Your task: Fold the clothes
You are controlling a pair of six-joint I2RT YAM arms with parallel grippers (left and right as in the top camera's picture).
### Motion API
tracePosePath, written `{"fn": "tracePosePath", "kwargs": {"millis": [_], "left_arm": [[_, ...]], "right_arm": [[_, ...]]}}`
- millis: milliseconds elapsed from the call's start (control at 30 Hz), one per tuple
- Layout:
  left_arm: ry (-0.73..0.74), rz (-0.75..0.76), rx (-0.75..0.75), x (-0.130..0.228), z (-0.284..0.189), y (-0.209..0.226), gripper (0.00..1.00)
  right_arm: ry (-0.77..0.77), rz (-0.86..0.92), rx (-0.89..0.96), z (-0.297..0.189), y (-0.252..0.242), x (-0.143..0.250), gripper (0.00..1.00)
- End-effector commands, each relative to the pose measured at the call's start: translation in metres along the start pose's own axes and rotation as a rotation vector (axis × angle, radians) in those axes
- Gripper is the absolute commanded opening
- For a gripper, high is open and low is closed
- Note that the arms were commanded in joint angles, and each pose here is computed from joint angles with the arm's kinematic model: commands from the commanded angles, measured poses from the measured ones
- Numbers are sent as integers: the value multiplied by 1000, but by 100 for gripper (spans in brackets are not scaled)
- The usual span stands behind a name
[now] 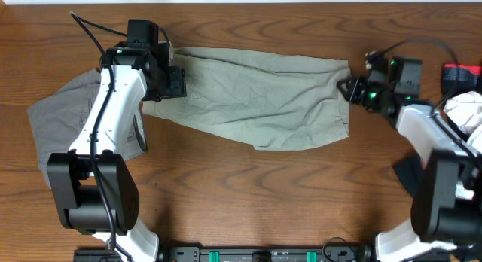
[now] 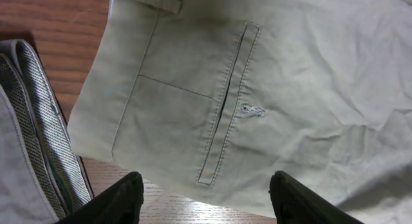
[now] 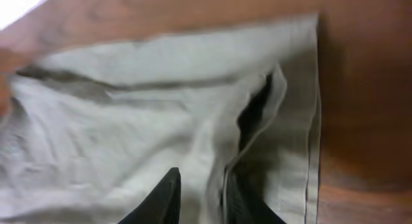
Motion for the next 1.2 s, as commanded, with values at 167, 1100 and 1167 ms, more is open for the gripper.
{"fn": "tracePosePath", "kwargs": {"millis": [167,1100,1167], "left_arm": [[-8,9,2,0,-2,-1,65],[-22,10,6,-2,-2,-2,66],[-20,10,5,-2,-2,-2,66]], "right_arm": [[84,4,239,-11,-24,8,60],[505,48,96,-13,2,107,11],[502,41,124,-16,0,105,6]]}}
Point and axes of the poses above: each gripper's point midway between its finger pads, its own z axis out along the fingers, its own y axis along the line the jaws close on, x = y × z, the point moved 7 cm from there along -z, back along the fingers, and after that the axes turned 10 degrees about -z, right-handed, at the moved point
